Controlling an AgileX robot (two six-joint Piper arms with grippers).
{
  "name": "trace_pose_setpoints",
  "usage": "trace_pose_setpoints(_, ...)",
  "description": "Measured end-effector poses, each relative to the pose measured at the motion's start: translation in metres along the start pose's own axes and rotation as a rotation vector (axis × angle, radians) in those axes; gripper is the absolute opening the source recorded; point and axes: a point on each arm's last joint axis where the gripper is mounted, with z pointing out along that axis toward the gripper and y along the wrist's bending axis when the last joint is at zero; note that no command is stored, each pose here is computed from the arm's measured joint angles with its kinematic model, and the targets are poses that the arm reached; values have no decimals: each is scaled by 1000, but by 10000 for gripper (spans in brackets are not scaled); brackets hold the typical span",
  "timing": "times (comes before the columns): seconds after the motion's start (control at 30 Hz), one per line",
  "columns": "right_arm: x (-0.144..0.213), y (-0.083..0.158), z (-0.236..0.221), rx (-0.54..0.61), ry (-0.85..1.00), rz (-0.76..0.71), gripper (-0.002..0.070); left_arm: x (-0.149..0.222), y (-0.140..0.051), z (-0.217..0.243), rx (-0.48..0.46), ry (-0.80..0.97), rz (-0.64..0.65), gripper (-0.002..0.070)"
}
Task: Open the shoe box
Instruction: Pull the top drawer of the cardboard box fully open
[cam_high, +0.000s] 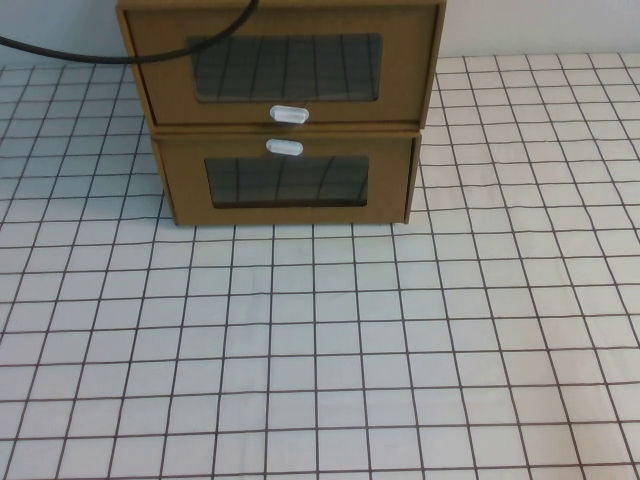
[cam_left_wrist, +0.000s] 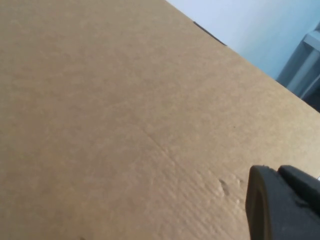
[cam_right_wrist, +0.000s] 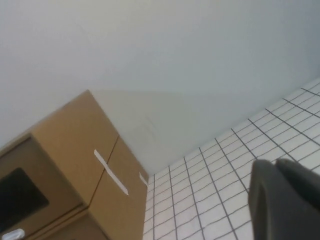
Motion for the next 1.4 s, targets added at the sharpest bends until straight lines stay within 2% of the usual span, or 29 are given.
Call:
trace_pose_setpoints(0.13, 3, 3, 0, -8, 64, 65, -13, 2, -1, 9, 14, 10, 0, -2)
trace_pose_setpoints(0.33, -9, 33, 3, -66, 320, 62, -13, 11, 11, 23, 5, 49, -7, -2)
trace_pose_setpoints(0.5, -24, 57, 22, -49, 592, -42, -13, 14, 15, 28, -1, 71, -9, -2)
trace_pose_setpoints(0.7, -39, 79, 52, -90, 803, -164, -13, 21, 21, 34, -14, 104, -17, -2)
trace_pose_setpoints(1.03, -66, 117, 133, -173, 962, -279, -13, 21, 23, 34, -36, 113, -11, -2)
trace_pose_setpoints(1.13, -66, 138, 158, -242, 994, -334, -13, 21, 23, 34, -35, 113, -11, -2)
trace_pose_setpoints(1.23, -56, 170, 176, -326, 1042, -406, -13, 21, 23, 34, -36, 113, -16, -2)
trace_pose_setpoints(1.4, -6, 226, 192, -400, 1155, -615, -13, 21, 23, 34, -37, 112, -18, -2)
